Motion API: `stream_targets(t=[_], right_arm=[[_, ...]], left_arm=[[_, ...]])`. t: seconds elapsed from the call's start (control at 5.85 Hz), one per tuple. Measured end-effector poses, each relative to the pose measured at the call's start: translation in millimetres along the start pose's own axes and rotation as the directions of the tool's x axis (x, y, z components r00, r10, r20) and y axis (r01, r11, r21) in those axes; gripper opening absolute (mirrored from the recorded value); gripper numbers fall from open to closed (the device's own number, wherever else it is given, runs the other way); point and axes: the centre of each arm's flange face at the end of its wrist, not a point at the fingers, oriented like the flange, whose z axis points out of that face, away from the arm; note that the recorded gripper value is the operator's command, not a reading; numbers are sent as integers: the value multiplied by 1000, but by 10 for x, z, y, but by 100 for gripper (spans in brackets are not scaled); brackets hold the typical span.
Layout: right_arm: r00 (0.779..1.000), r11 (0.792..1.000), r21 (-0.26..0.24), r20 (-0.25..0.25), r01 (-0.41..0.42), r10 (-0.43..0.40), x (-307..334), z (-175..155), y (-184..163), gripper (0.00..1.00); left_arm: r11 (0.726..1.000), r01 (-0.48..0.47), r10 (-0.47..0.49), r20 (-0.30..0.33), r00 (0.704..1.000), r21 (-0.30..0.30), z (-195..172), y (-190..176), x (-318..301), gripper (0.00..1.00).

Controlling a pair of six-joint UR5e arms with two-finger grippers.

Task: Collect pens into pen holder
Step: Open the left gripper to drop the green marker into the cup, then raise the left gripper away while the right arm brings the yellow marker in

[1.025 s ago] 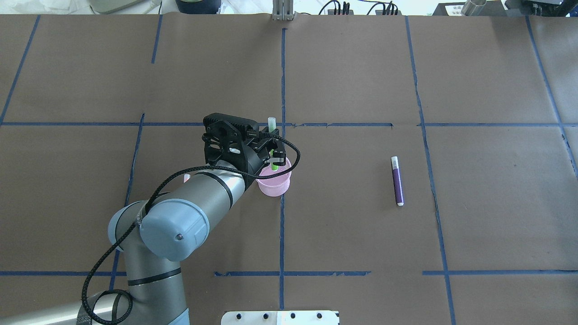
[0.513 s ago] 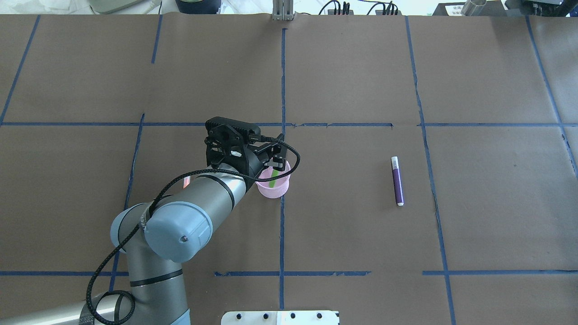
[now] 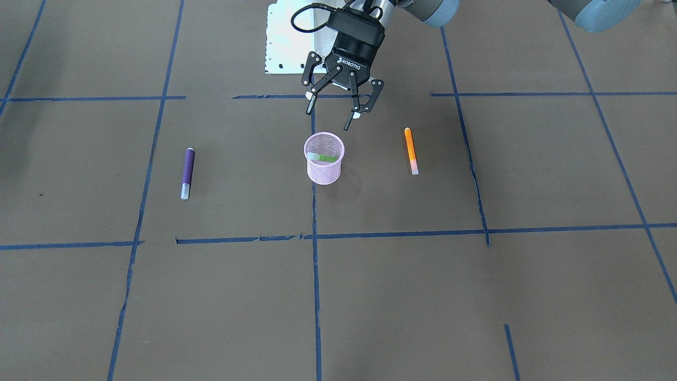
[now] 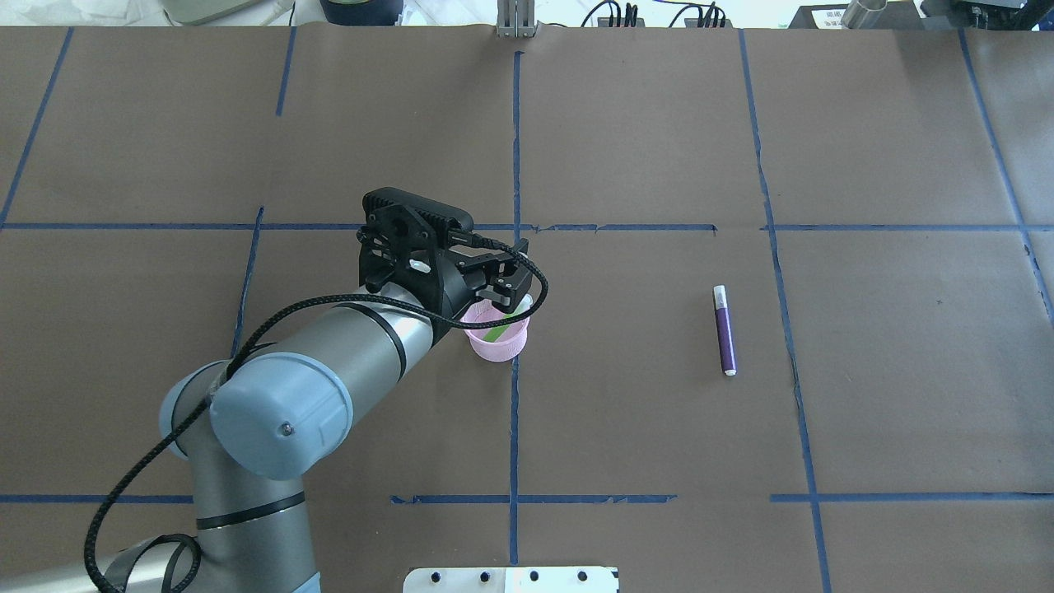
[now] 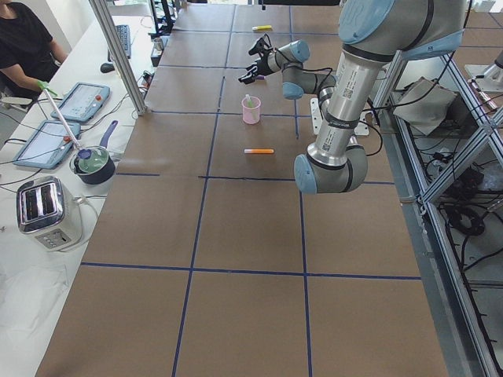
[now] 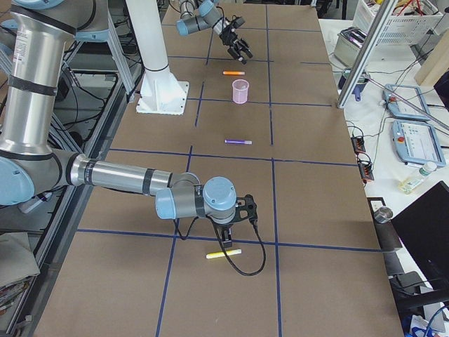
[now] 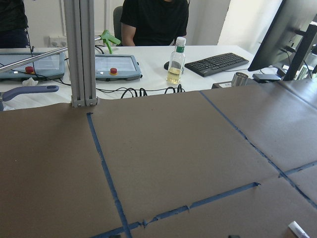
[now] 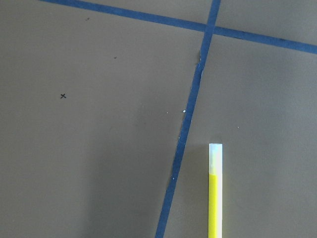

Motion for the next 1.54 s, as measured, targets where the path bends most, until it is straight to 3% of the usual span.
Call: stream_targets(t=[0.34, 0.51, 1.03, 1.54], right_arm=[[1000, 994, -104, -2, -30, 30, 174, 578, -380, 91], [999, 989, -144, -11, -40, 39, 245, 785, -455, 88], [996, 977, -204, -68, -62, 49, 402, 1054, -408, 80], [997, 973, -224, -68, -56, 42, 345, 1148, -439, 70]], left_arm=[[972, 9, -3, 30, 1000, -236, -257, -328, -670, 79], [957, 28, -20, 33, 999, -287, -395, -394, -884, 79], [953, 37, -30, 26, 999, -302, -547, -426, -986, 78], [951, 37, -30, 28, 999, -306, -554, -403, -1005, 78]])
